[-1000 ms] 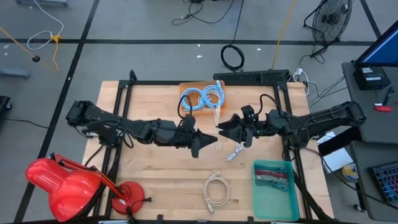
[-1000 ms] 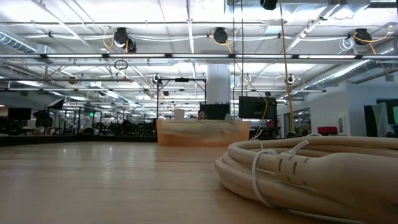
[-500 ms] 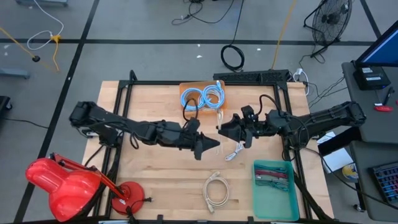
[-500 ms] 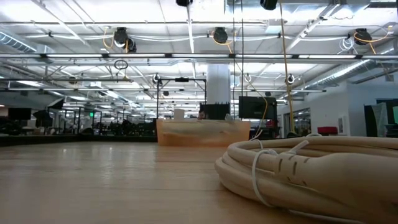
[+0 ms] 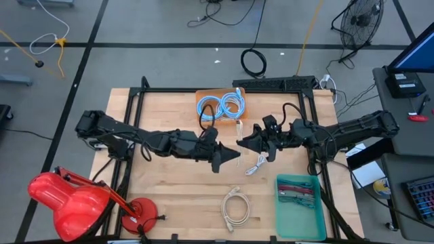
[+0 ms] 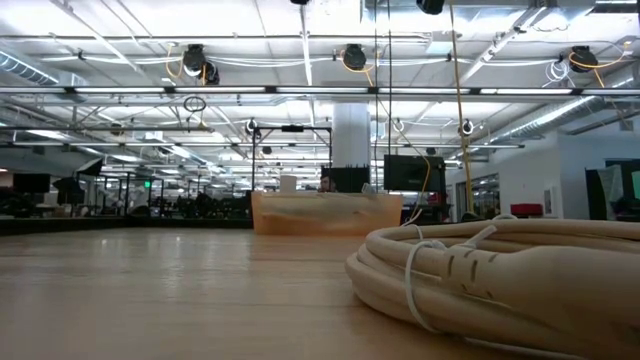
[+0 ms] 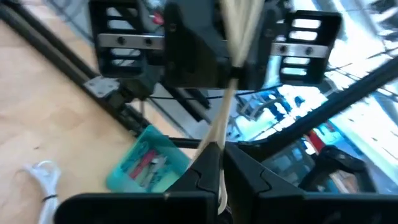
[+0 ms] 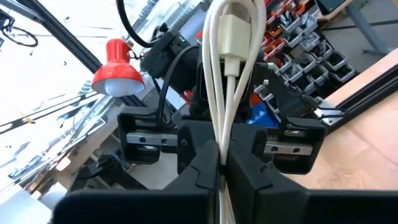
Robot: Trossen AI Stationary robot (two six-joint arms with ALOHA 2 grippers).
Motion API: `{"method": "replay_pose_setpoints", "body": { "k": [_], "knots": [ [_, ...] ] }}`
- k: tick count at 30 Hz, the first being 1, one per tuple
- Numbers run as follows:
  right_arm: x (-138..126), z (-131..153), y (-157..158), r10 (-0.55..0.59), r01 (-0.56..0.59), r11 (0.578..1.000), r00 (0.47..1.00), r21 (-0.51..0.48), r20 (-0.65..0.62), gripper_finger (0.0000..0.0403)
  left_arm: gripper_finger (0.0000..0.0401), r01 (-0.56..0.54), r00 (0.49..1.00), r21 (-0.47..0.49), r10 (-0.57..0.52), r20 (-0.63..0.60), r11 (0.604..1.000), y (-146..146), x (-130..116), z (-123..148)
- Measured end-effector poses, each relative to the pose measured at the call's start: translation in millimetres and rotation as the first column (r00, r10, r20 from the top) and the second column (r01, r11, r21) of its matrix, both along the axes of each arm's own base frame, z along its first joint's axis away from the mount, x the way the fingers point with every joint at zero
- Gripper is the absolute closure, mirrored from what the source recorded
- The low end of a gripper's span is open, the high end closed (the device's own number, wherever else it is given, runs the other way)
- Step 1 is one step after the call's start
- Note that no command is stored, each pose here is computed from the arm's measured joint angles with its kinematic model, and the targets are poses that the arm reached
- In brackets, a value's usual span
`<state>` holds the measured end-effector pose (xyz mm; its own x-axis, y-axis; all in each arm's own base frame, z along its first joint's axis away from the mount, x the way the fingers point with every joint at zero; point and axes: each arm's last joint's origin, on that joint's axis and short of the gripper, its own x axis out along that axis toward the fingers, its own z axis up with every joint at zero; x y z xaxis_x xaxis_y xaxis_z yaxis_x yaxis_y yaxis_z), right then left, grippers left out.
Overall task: Pick & Place USB Port
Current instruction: Put the small yellow charger cable into the green bin
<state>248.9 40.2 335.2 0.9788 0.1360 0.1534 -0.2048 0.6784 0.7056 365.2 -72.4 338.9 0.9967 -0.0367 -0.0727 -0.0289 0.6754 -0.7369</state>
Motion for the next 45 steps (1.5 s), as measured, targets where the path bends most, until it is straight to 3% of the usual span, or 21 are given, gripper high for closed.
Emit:
{"method": "replay_pose_setpoints", "body": {
  "k": [6,10,13,16,20,23,26,29,33,39,45],
  "knots": [
    [-1.9,2.1,-0.3,0.052,-0.052,0.999,0.999,-0.002,0.010,0.0395,0.0345,0.107,0.990,-0.005,-0.106,0.088,0.994,-2.3,-4.1,13.0],
    [-6.6,6.1,-0.5,0.169,-0.169,0.985,0.985,-0.019,0.028,0.0397,0.0324,0.168,0.977,0.018,-0.168,0.133,0.986,-4.7,-14.0,25.9],
    [-16.0,13.3,0.9,0.317,-0.316,0.948,0.947,-0.031,0.056,0.0399,0.0318,0.182,0.969,0.052,-0.188,0.161,0.982,-5.8,-24.0,37.3],
    [-30.8,20.7,4.8,0.508,-0.506,0.861,0.859,-0.046,0.060,0.0399,0.0316,0.179,0.967,0.072,-0.189,0.172,0.981,-5.3,-29.5,43.0],
    [-57.9,23.3,15.0,0.746,-0.744,0.666,0.665,0.058,-0.038,0.0399,0.0316,0.171,0.969,0.079,-0.182,0.170,0.982,-3.2,-35.6,48.2],
    [-81.5,18.4,25.5,0.836,-0.812,0.548,0.528,0.199,-0.147,0.0399,0.0316,0.185,0.974,0.082,-0.193,0.118,0.979,-3.1,-38.1,45.2],
    [-101.3,9.0,35.3,0.871,-0.797,0.489,0.418,0.355,-0.259,0.0399,0.0316,0.192,0.979,0.073,-0.197,0.061,0.979,-3.0,-39.1,40.5],
    [-113.4,-3.1,45.5,0.853,-0.719,0.512,0.362,0.470,-0.375,0.0399,0.0316,0.223,0.975,0.068,-0.223,-0.005,0.972,-3.7,-39.0,33.7],
    [-119.0,-22.6,63.4,0.806,-0.628,0.561,0.264,0.539,-0.530,0.0399,0.0316,0.264,0.962,0.058,-0.258,-0.088,0.963,0.8,-39.4,26.1],
    [-109.1,-51.0,96.5,0.727,-0.591,0.608,0.146,0.531,-0.671,0.0399,0.0316,0.324,0.925,0.020,-0.313,-0.214,0.946,9.7,-40.5,13.7],
    [-91.7,-86.2,120.7,0.588,-0.542,0.712,0.115,0.445,-0.800,0.0400,0.0316,0.423,0.865,0.039,-0.391,-0.316,0.905,8.4,-45.2,3.4]
  ]
}}
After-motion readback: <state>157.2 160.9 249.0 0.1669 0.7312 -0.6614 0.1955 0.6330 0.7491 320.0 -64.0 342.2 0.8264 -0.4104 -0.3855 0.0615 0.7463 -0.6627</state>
